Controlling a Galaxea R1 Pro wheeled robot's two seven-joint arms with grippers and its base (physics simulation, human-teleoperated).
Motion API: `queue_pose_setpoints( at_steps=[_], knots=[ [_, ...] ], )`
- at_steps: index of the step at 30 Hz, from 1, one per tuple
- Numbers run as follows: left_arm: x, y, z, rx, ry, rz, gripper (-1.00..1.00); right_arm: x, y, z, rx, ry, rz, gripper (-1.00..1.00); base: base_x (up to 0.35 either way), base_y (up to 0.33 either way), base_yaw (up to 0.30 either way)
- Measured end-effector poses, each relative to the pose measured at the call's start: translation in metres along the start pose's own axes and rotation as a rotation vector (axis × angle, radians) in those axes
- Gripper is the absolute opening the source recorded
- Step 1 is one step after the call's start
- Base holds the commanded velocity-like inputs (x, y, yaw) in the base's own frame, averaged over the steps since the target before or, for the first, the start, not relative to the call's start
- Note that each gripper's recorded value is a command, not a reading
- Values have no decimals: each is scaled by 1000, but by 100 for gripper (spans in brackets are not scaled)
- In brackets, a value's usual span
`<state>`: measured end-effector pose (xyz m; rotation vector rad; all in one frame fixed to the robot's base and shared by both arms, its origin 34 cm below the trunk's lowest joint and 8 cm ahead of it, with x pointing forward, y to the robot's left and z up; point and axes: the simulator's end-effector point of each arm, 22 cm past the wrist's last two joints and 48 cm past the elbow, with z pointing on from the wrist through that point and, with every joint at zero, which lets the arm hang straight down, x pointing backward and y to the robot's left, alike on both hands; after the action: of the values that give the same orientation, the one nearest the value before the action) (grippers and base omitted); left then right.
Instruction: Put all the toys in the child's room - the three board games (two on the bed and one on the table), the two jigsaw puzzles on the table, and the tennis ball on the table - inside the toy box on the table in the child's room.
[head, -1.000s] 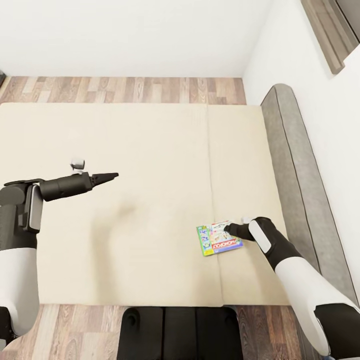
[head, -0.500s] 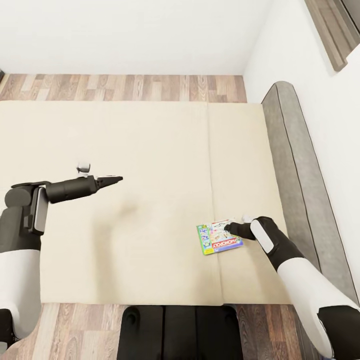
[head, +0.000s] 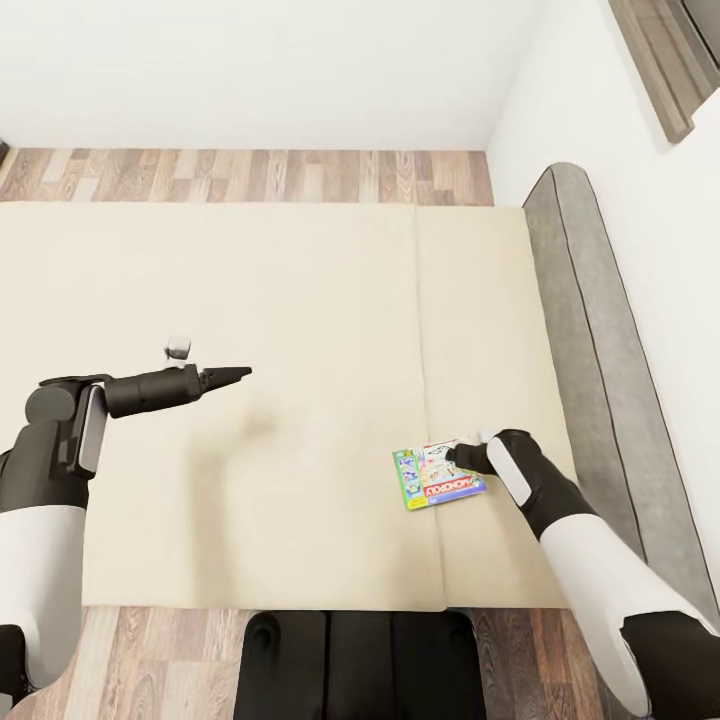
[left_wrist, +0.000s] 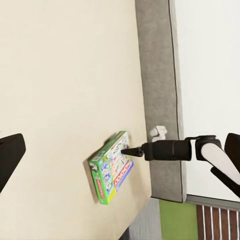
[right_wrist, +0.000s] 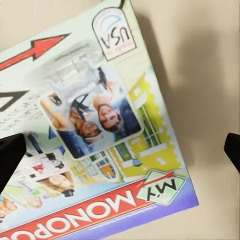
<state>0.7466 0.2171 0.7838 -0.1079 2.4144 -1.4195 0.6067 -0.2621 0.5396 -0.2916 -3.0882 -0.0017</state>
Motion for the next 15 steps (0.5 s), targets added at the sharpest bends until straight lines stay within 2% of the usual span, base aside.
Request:
queue_pose_setpoints(
  at_steps=[5,15],
  knots=[
    [1,2,0,-6,2,-1,100,-2,1,-1,28,-7,-28,100,0,0,0],
    [1,4,-1,-13,1,0,100,-1,1,-1,29,-4,-11,100,0,0,0]
  ],
)
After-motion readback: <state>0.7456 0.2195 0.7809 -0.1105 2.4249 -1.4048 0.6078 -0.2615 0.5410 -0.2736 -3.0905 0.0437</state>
